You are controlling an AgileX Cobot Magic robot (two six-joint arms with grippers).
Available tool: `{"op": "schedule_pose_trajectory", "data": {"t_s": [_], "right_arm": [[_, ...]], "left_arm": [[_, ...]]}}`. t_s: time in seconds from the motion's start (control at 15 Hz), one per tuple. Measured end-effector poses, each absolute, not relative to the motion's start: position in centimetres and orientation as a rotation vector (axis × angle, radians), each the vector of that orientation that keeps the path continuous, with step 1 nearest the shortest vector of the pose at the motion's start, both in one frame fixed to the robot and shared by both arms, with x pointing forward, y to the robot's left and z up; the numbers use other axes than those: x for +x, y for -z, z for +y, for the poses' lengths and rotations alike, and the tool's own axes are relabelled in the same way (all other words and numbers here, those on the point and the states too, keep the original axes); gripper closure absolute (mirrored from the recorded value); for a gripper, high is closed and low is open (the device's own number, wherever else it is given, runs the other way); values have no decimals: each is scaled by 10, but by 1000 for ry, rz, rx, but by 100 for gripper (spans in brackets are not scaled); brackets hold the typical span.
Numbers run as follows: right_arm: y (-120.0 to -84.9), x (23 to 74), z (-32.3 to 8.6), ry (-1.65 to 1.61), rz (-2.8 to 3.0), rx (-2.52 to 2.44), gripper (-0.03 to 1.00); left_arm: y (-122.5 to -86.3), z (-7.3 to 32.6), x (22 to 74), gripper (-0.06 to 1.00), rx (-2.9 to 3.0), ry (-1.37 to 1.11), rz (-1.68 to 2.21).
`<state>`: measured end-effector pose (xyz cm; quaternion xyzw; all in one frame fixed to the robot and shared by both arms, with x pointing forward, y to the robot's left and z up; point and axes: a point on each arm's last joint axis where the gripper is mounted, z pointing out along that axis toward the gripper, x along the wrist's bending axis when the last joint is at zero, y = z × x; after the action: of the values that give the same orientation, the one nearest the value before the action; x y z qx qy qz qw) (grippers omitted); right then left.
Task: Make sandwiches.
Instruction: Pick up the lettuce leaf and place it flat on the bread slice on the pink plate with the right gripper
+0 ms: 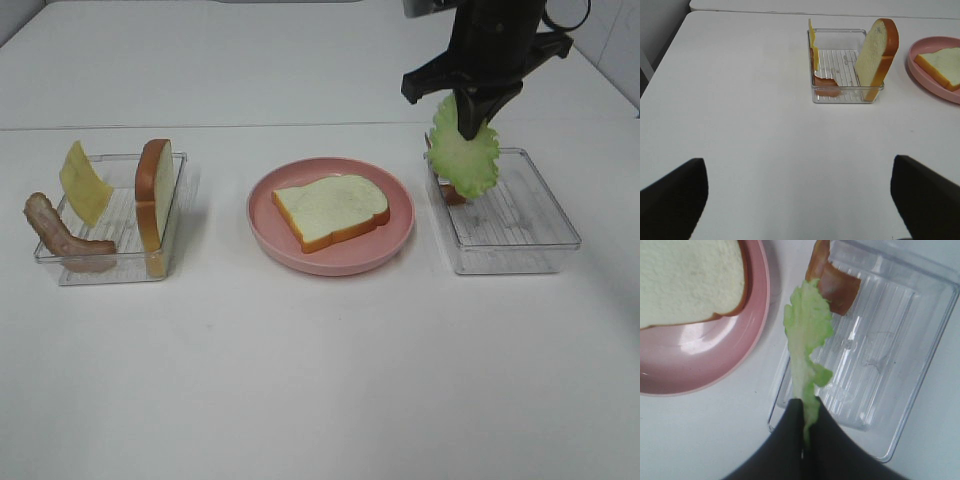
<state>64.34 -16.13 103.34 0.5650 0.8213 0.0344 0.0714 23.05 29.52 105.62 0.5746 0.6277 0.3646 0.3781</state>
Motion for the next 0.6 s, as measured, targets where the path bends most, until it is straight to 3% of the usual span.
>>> {"op": "schedule_pose_trajectory", "data": {"t_s": [0.2, 0.6], "right_arm": [[-1056, 644, -157, -228, 2459, 1695, 95], [-1061, 638, -138, -419, 2555, 1760, 95]], "left_arm": [[-1056, 295, 231, 4, 1469, -932, 1604], [-1056, 295, 231, 4, 1469, -932, 1604]]}}
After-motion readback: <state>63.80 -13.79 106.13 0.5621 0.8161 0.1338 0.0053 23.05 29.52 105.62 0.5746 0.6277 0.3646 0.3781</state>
